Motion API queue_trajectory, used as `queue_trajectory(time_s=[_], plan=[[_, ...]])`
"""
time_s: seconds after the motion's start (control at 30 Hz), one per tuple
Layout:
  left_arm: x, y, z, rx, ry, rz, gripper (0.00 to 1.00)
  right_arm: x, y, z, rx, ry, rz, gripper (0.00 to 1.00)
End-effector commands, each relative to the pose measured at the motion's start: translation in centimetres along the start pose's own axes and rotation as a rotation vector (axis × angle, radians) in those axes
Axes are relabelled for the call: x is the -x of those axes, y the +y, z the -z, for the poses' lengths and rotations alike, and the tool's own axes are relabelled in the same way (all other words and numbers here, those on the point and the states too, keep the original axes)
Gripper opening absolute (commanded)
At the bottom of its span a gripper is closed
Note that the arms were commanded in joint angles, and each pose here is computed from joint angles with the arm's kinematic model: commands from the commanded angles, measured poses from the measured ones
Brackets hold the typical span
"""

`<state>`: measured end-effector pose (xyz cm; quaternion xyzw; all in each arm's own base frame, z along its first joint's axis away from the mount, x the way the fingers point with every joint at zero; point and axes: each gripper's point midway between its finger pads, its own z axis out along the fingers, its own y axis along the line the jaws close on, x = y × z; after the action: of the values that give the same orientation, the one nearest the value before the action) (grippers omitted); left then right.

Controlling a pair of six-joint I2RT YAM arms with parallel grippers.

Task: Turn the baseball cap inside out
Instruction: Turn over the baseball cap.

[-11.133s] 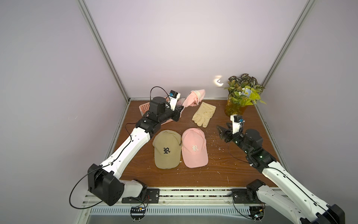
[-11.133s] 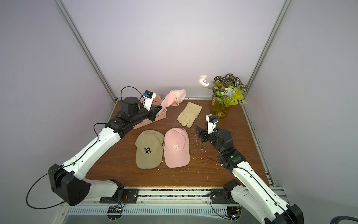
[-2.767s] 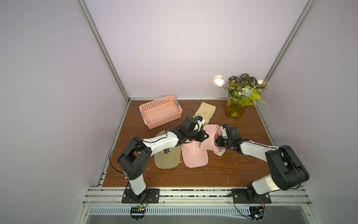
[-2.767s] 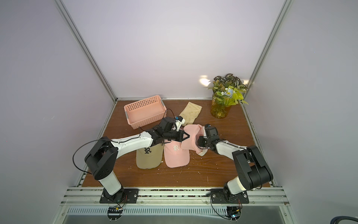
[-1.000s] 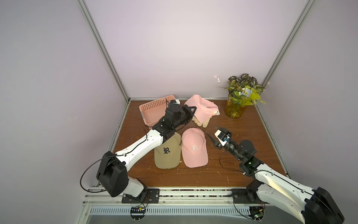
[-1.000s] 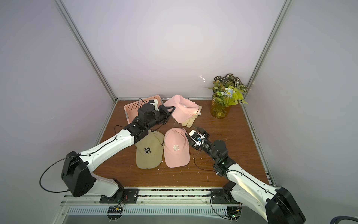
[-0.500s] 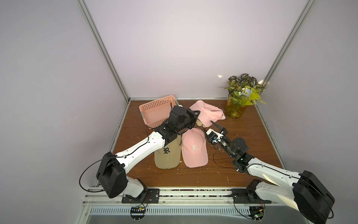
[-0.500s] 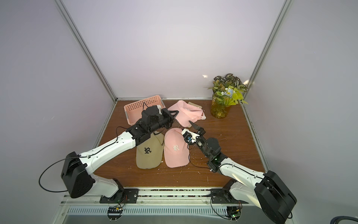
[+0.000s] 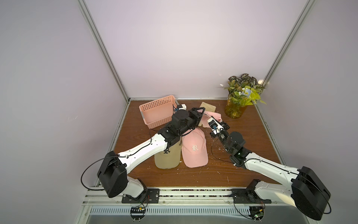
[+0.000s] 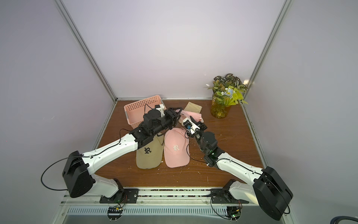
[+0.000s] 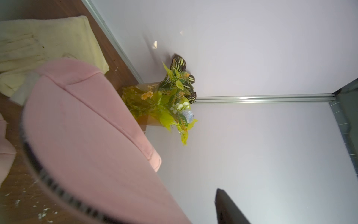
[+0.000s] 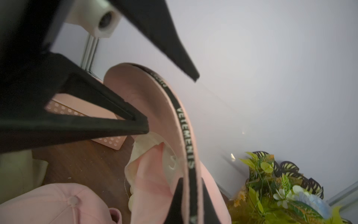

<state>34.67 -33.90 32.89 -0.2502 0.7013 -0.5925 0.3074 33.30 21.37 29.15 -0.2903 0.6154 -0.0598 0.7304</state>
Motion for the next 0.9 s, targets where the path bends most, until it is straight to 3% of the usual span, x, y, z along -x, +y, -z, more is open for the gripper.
queue_trajectory(time_s=[0.0, 0.17, 0.27, 0.33, 0.47, 0.67, 0.87], plan=[[1.6, -2.8, 1.1, -0.082, -0.115, -0.231, 0.72, 1.1, -3.9, -0.2, -0.135, 0.067, -0.172, 0.00], [4.1, -4.9, 2.4, -0.059, -0.247, -0.586, 0.87, 0.1, -5.4, -0.8, -0.144, 0.164, -0.260, 0.00], [4.7, -5.6, 3.3, -0.051, -0.268, -0.791, 0.91, -0.1, -6.0, -1.2, -0.122, 0.206, -0.310, 0.00], [4.7, -5.6, 3.7, -0.079, -0.227, -0.899, 0.96, -0.3, -6.1, -1.4, -0.094, 0.234, -0.342, 0.00], [5.3, -4.7, 4.7, -0.162, -0.104, -1.054, 0.96, 0.5, -6.6, -1.4, -0.034, 0.245, -0.421, 0.00], [4.8, -1.0, 4.6, -0.072, 0.028, -1.344, 0.94, 2.7, -5.5, -1.0, 0.136, 0.235, -0.529, 0.00], [4.2, 0.4, 4.5, -0.083, 0.057, -1.427, 0.95, 4.4, -3.5, -0.7, 0.303, 0.254, -0.552, 0.00]])
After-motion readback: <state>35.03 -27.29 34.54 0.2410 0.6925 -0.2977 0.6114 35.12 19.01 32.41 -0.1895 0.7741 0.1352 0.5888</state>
